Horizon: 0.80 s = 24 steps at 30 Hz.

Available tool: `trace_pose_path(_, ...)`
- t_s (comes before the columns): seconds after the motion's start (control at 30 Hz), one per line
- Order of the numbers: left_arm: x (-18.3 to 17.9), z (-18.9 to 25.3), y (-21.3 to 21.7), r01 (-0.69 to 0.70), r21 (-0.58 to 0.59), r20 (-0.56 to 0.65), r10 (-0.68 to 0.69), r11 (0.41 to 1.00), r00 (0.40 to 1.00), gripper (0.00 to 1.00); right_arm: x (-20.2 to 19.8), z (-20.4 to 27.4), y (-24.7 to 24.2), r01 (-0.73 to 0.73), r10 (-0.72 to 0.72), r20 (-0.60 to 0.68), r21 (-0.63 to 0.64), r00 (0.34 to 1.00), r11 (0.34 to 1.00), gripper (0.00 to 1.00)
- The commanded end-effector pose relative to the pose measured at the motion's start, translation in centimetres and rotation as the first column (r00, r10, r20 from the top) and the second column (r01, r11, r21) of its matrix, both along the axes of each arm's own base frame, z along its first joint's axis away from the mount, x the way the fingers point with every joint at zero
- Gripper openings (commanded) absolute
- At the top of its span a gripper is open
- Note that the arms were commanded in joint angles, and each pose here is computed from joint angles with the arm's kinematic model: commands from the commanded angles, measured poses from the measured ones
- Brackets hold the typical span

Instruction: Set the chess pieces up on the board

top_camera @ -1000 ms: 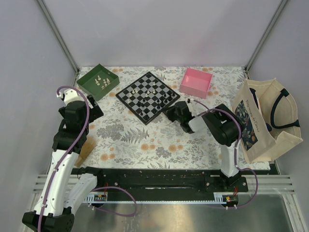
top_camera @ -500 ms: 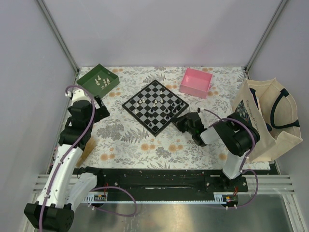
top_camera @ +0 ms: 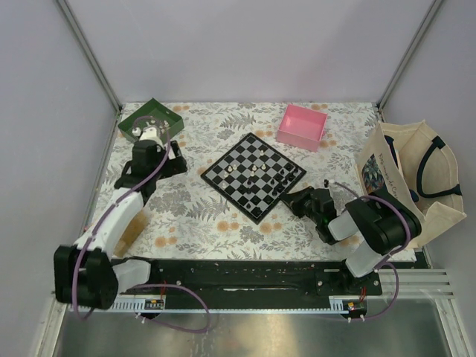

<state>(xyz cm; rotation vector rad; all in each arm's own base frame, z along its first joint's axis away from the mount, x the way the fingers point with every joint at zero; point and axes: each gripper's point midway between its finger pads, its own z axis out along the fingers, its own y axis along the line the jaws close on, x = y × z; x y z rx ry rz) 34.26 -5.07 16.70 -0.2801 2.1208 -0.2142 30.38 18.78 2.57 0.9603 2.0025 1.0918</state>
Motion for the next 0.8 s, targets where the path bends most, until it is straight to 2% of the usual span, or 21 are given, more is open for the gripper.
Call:
trace_pose_path(0.0, 4.4, 0.6, -4.2, 0.218, -0.065, 0.039, -0.215, 0.974, 0.976, 0.99, -1.2, -0.7, -0.9, -0.043, 0.043, -0.014, -0.058, 0.999, 0.997, 0.22)
trace_pose_path(0.07, 6.4, -1.3, -5.0, 0.240, -0.085, -0.020, -0.242, 0.967, 0.970, 0.99, -1.4, -0.7, -1.3, -0.038, 0.037, -0.015, -0.058, 0.999, 0.998, 0.26)
trace_pose_path(0.27, 10.4, -3.6, -7.7, 0.330, -0.155, -0.040, -0.340, 0.931, 0.940, 0.99, -2.0, -0.6, -2.1, -0.024, 0.023, -0.027, -0.065, 0.999, 0.998, 0.34)
trace_pose_path(0.5, 13.1, -6.7, -9.3, 0.353, -0.230, -0.101, -0.383, 0.907, 0.918, 0.99, -2.3, -0.2, -2.7, -0.034, 0.028, -0.050, -0.124, 0.998, 0.992, 0.33)
trace_pose_path(0.77, 12.7, -9.5, -10.9, 0.384, -0.308, -0.183, -0.450, 0.871, 0.874, 0.99, -1.8, 0.3, -4.8, -0.028, 0.006, -0.084, -0.265, 0.996, 0.964, 0.27)
